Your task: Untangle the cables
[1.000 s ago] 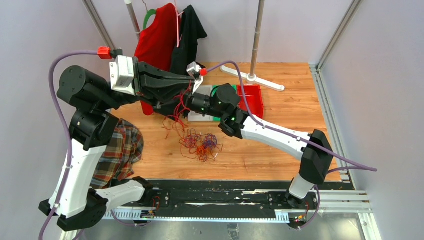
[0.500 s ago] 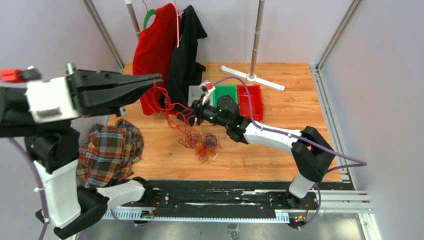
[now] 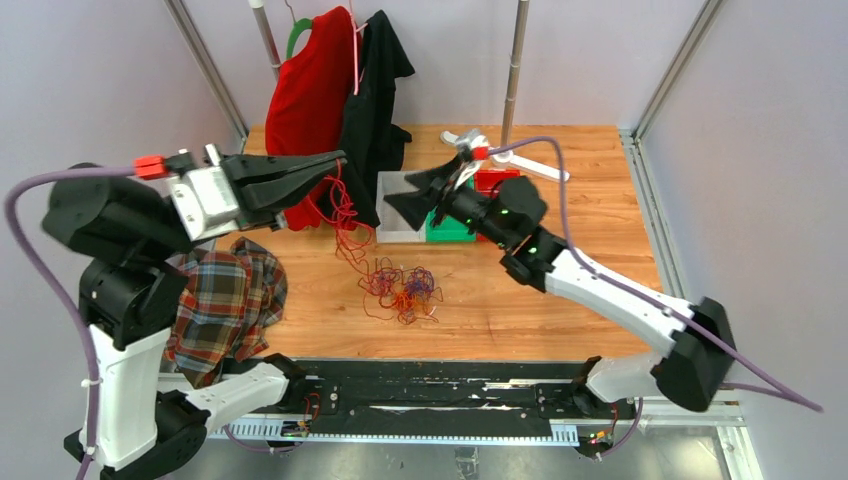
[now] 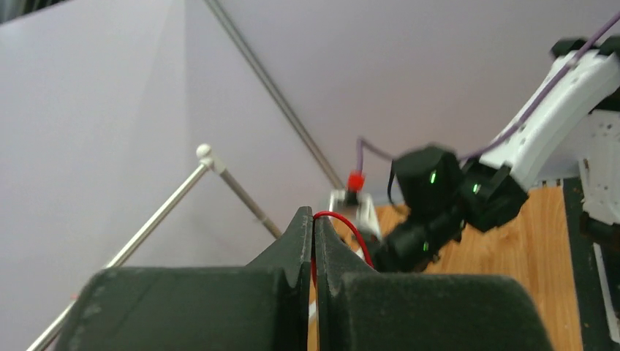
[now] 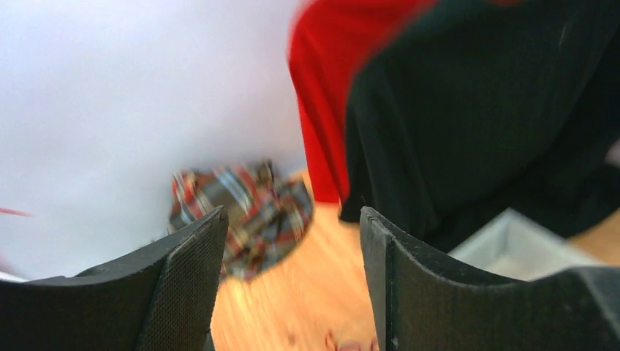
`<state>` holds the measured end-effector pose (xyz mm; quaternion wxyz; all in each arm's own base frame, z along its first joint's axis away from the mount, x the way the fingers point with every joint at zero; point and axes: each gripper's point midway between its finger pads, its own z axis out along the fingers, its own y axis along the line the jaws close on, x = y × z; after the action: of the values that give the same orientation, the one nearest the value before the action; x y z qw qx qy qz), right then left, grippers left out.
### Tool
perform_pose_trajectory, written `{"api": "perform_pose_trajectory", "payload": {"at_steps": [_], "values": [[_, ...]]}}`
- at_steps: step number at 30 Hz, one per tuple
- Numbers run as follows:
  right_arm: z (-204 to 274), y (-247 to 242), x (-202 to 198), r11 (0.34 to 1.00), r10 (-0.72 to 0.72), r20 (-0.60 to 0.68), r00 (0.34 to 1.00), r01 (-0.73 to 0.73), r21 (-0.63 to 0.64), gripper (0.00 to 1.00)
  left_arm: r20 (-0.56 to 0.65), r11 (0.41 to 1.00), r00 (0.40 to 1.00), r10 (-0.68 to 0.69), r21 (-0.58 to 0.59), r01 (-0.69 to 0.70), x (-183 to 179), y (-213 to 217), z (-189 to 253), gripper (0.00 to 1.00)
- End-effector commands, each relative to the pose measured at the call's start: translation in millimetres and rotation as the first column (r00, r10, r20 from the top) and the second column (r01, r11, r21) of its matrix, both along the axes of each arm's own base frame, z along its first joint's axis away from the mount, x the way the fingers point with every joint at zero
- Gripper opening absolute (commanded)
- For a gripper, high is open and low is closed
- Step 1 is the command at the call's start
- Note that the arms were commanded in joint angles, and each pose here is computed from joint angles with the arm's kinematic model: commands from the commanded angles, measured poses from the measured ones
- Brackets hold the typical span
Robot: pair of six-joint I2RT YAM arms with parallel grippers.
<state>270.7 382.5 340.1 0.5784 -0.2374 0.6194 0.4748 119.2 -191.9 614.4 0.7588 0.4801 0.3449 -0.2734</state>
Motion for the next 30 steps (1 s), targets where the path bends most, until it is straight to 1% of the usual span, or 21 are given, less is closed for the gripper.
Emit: {"api": "perform_pose_trajectory", "payload": {"at_steps": [1,3,5,7,11,13,15,20,22,27,30], "values": [[103,-24,-29,0.996,-0.016,0.262,0.965,-0.007,0.09,0.67,0.035,0.99,0.99,0.14,0.009,-0.14,21,12,-8,0.0],[129,-26,-46,0.994,-0.009,0.339,0.941,-0.027,0.101,0.68,0.024,0.985,0.985,0.172,0.001,-0.172,27,14,-10,0.0],[145,-20,-65,0.994,0.011,0.406,0.914,-0.054,0.094,0.68,0.01,0.981,0.981,0.194,-0.008,-0.193,32,15,-12,0.0],[156,-15,-75,0.994,0.014,0.451,0.892,-0.06,0.088,0.68,-0.008,0.981,0.981,0.195,0.0,-0.195,34,15,-16,0.0],[173,-5,-86,0.987,0.073,0.476,0.876,-0.134,0.094,0.67,-0.021,0.99,0.99,0.142,0.018,-0.142,25,10,-23,0.0],[178,1,-94,0.977,0.12,0.479,0.87,-0.189,0.1,0.66,-0.027,0.99,0.99,0.14,0.016,-0.14,25,10,-23,0.0],[183,7,-103,0.968,0.15,0.496,0.855,-0.228,0.101,0.66,-0.028,0.986,0.986,0.167,0.013,-0.167,29,12,-23,0.0],[185,24,-114,0.965,0.18,0.52,0.835,-0.252,0.07,0.65,-0.07,0.97,0.968,0.241,0.001,-0.242,46,18,-27,0.0],[184,26,-112,0.974,0.154,0.533,0.832,-0.218,0.059,0.66,-0.086,0.954,0.951,0.298,-0.004,-0.3,57,24,-29,0.0],[177,16,-96,0.999,0.016,0.584,0.812,-0.041,0.03,0.71,-0.103,0.883,0.878,0.468,0.017,-0.469,87,43,-43,0.0],[181,14,-94,1.0,0.005,0.602,0.799,-0.02,0.018,0.72,-0.097,0.851,0.846,0.525,0.069,-0.52,100,48,-59,0.0]]}}
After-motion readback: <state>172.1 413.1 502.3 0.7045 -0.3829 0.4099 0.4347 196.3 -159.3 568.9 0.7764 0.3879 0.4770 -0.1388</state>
